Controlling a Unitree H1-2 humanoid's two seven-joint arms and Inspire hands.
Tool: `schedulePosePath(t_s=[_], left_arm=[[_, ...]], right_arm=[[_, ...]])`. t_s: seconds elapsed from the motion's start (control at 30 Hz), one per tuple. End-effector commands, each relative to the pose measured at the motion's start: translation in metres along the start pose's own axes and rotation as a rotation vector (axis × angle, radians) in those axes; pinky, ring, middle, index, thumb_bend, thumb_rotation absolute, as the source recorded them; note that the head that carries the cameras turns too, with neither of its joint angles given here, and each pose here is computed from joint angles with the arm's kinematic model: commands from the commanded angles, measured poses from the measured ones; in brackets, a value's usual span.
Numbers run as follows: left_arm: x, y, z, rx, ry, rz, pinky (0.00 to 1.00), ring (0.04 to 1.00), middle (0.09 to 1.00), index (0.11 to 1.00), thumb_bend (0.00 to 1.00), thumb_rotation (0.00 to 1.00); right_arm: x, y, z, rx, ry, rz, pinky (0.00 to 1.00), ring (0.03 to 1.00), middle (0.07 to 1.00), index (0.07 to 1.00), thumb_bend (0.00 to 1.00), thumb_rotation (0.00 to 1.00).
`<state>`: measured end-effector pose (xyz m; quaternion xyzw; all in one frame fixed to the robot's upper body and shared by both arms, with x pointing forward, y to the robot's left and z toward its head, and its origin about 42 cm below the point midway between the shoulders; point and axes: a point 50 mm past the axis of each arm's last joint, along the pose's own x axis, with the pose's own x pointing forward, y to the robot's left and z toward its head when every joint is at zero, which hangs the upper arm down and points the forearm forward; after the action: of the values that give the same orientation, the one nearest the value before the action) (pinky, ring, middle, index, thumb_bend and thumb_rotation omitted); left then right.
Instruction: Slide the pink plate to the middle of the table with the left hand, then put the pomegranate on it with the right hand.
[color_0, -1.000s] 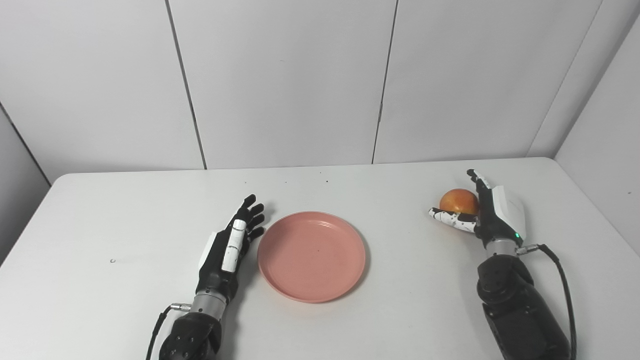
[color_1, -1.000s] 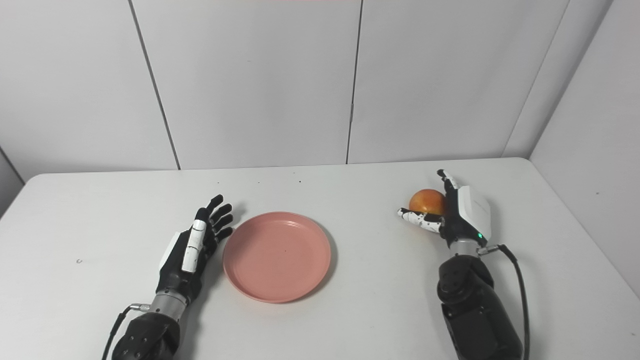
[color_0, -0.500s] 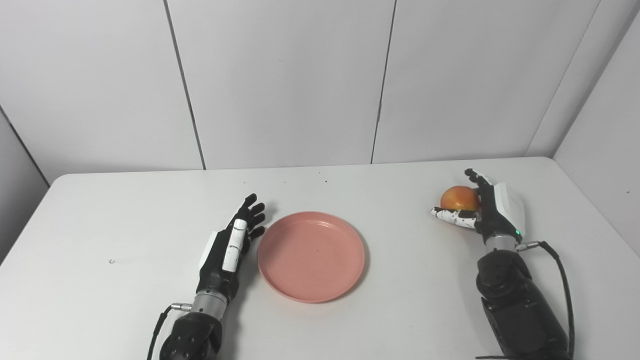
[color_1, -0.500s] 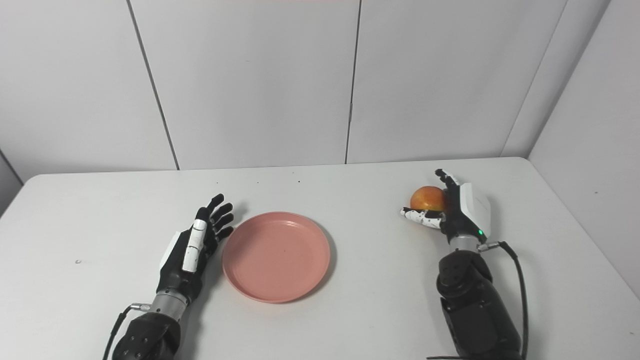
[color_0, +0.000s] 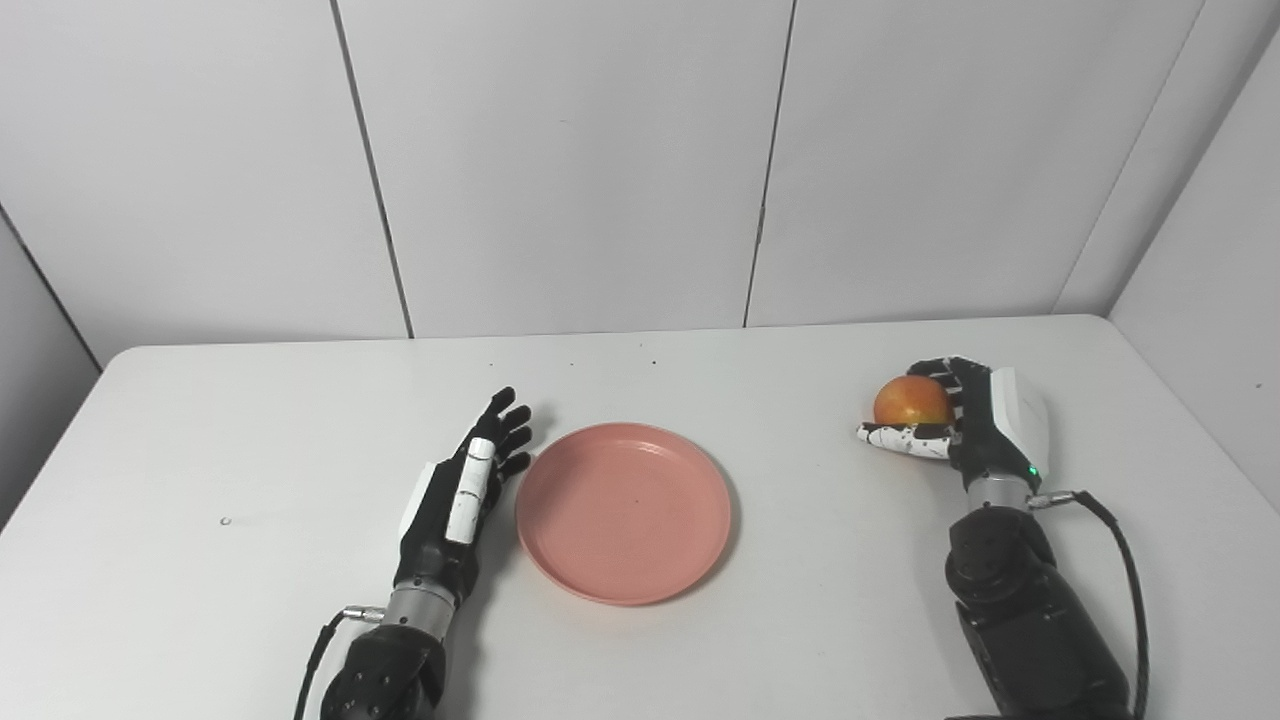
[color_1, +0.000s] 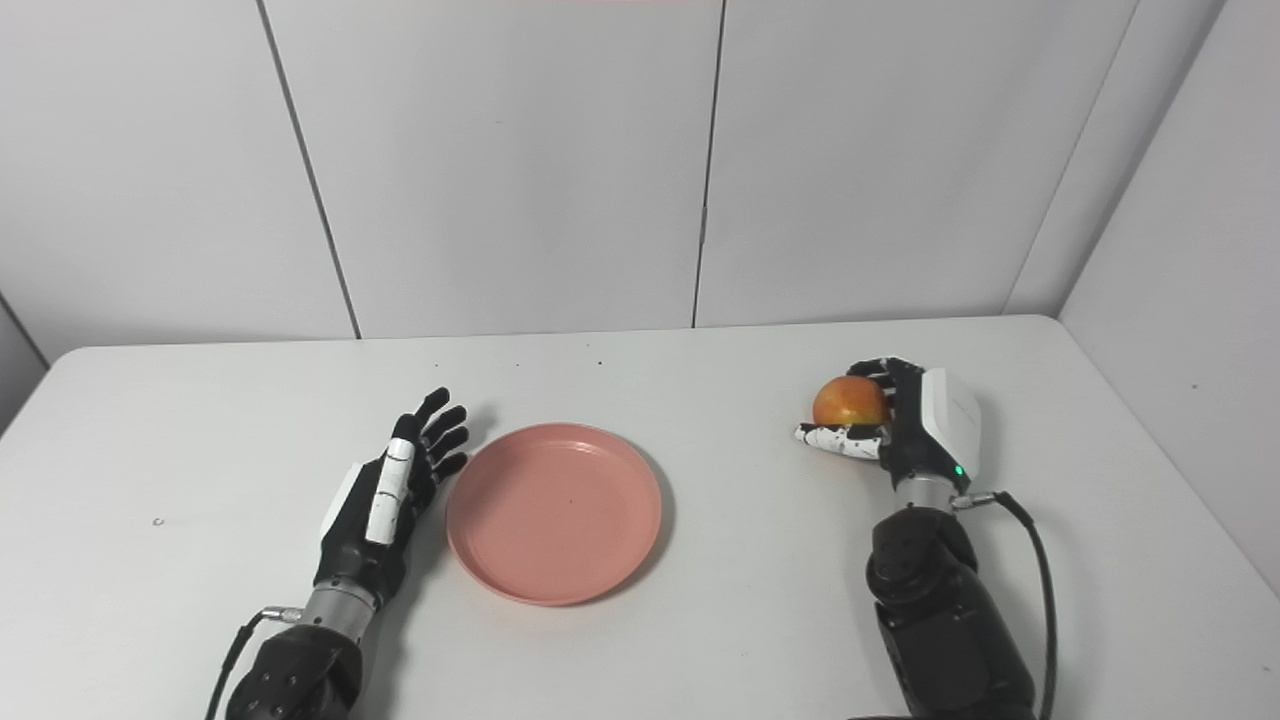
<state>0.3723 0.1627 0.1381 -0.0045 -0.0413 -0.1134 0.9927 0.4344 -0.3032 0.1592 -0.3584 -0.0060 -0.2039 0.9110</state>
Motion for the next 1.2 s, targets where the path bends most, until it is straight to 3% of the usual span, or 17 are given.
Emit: schedulePosePath(t_s=[0.0,0.1,0.3,0.43,0.63,0.8,0.87,0.93,1.07,1.17], left_arm=[[0.006,-0.003,0.016,0.007,-0.067,-0.006,0.89,0.919,0.919,0.916,0.65,1.00],[0.006,-0.003,0.016,0.009,-0.065,-0.004,0.89,0.916,0.918,0.915,0.65,1.00],[0.007,-0.004,0.016,0.016,-0.061,-0.005,0.89,0.917,0.918,0.916,0.66,1.00],[0.007,-0.005,0.016,0.020,-0.064,-0.006,0.89,0.916,0.918,0.915,0.66,1.00],[0.007,-0.006,0.016,0.021,-0.064,-0.008,0.89,0.919,0.920,0.916,0.65,1.00],[0.007,-0.007,0.016,0.032,-0.062,-0.008,0.88,0.918,0.919,0.916,0.66,1.00],[0.007,-0.007,0.016,0.030,-0.062,-0.007,0.88,0.919,0.920,0.916,0.66,1.00],[0.007,-0.007,0.017,0.025,-0.063,-0.008,0.89,0.920,0.920,0.915,0.66,1.00],[0.007,-0.007,0.017,0.027,-0.065,-0.009,0.88,0.919,0.919,0.915,0.66,1.00],[0.007,-0.007,0.017,0.029,-0.064,-0.010,0.89,0.920,0.920,0.915,0.66,1.00]], right_arm=[[0.007,-0.009,0.013,0.022,-0.069,-0.056,0.26,0.439,0.440,0.520,0.52,0.00],[0.004,-0.009,0.015,0.052,-0.083,-0.070,0.27,0.361,0.460,0.542,0.51,0.00],[-0.001,-0.014,0.022,0.138,-0.133,-0.117,0.18,0.386,0.498,0.490,0.52,0.00],[-0.007,-0.018,0.031,0.176,-0.170,-0.138,0.23,0.362,0.480,0.533,0.51,0.00],[-0.016,-0.024,0.046,0.211,-0.209,-0.136,0.30,0.414,0.488,0.519,0.51,0.00],[-0.024,-0.024,0.058,0.247,-0.253,-0.112,0.21,0.445,0.479,0.502,0.52,0.00],[-0.027,-0.022,0.062,0.254,-0.263,-0.097,0.23,0.447,0.458,0.517,0.52,0.00],[-0.029,-0.018,0.067,0.259,-0.287,-0.077,0.24,0.382,0.475,0.541,0.51,0.00],[-0.036,-0.008,0.076,0.276,-0.328,-0.031,0.20,0.443,0.425,0.528,0.51,0.00],[-0.041,0.002,0.084,0.292,-0.355,0.004,0.18,0.400,0.493,0.493,0.51,0.00]])
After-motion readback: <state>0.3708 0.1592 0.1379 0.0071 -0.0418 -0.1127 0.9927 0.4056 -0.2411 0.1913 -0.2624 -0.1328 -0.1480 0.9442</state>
